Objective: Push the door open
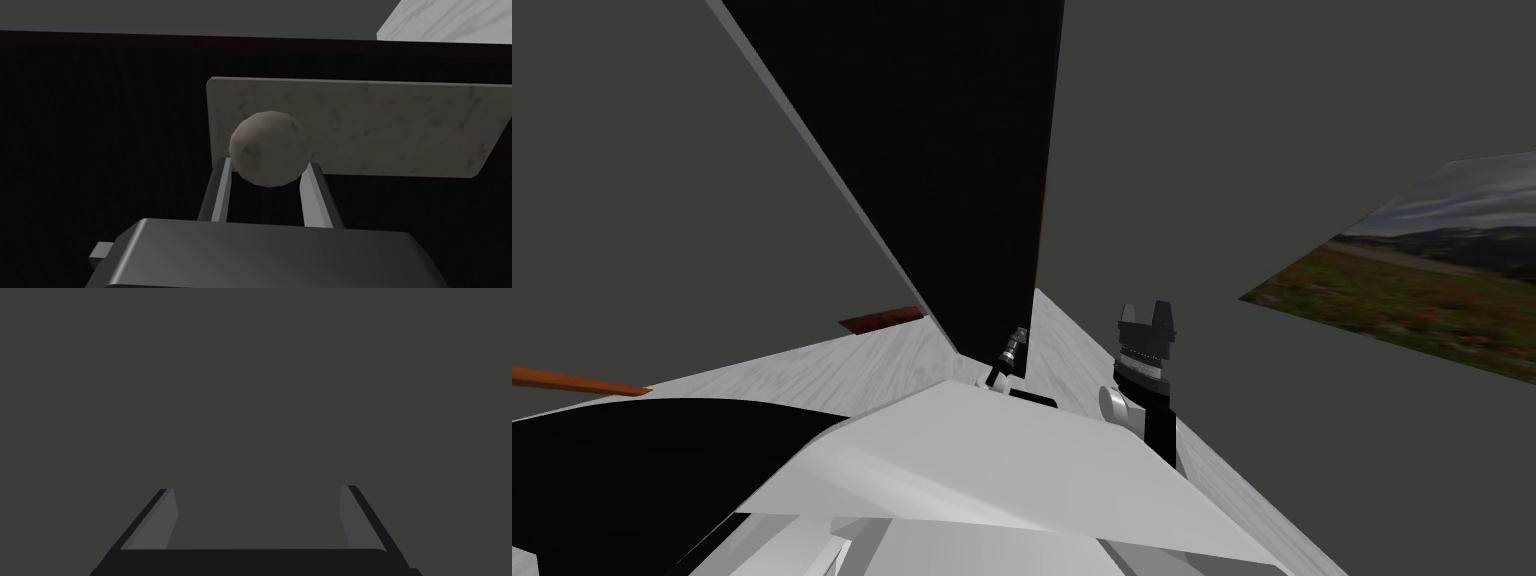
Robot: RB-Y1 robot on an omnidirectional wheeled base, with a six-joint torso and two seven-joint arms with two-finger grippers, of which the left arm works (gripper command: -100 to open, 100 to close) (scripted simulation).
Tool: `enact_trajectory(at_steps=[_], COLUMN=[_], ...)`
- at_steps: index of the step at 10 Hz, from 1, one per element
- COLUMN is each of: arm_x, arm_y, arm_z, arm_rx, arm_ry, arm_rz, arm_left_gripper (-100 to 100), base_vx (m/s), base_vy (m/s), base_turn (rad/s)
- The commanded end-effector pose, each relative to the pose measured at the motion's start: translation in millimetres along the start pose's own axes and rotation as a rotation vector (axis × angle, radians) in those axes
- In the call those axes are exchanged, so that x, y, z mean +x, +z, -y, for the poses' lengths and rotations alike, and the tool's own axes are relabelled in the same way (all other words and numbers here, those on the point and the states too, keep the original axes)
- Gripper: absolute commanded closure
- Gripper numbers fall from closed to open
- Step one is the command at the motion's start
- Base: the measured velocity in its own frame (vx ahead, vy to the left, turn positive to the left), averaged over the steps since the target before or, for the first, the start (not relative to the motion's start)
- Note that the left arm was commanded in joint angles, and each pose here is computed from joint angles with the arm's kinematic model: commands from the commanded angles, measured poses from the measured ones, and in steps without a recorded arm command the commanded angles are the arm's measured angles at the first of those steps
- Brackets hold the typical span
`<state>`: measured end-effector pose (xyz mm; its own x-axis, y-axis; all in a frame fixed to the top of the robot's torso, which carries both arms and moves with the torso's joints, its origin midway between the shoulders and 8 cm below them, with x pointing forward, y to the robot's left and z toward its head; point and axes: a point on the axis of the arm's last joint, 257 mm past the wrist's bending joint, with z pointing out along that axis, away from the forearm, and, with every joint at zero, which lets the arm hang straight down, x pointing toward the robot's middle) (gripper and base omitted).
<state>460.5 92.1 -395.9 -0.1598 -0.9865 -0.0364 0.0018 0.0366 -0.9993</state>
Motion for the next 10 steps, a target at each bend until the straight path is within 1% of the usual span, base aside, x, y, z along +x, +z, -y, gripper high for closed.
enact_trajectory(at_steps=[1, 2, 3, 4, 5, 7, 10], arm_x=[-24.5, -29.4, -18.5, -18.5, -9.8, 4.9, 34.2], arm_y=[0.5, 0.6, -12.1, -12.1, -21.4, -32.0, -47.0], arm_z=[-2.5, -2.8, -6.2, -6.2, -7.1, -6.9, -3.0], arm_rx=[-0.003, -0.003, -0.010, -0.010, -0.009, -0.007, -0.003], arm_ry=[0.022, 0.025, 0.039, 0.039, 0.045, 0.040, 0.014], arm_rz=[0.031, 0.038, 0.014, 0.014, 0.000, -0.016, -0.039], arm_left_gripper=[100, 100, -100, -100, -100, -100, -100], base_vx=[0.085, 0.140, 0.016, -0.065, -0.081, -0.100, -0.085], base_vy=[-0.083, -0.093, 0.019, 0.053, 0.071, 0.083, 0.043], base_turn=[0.086, 0.068, 0.144, 0.054, 0.105, 0.110, 0.082])
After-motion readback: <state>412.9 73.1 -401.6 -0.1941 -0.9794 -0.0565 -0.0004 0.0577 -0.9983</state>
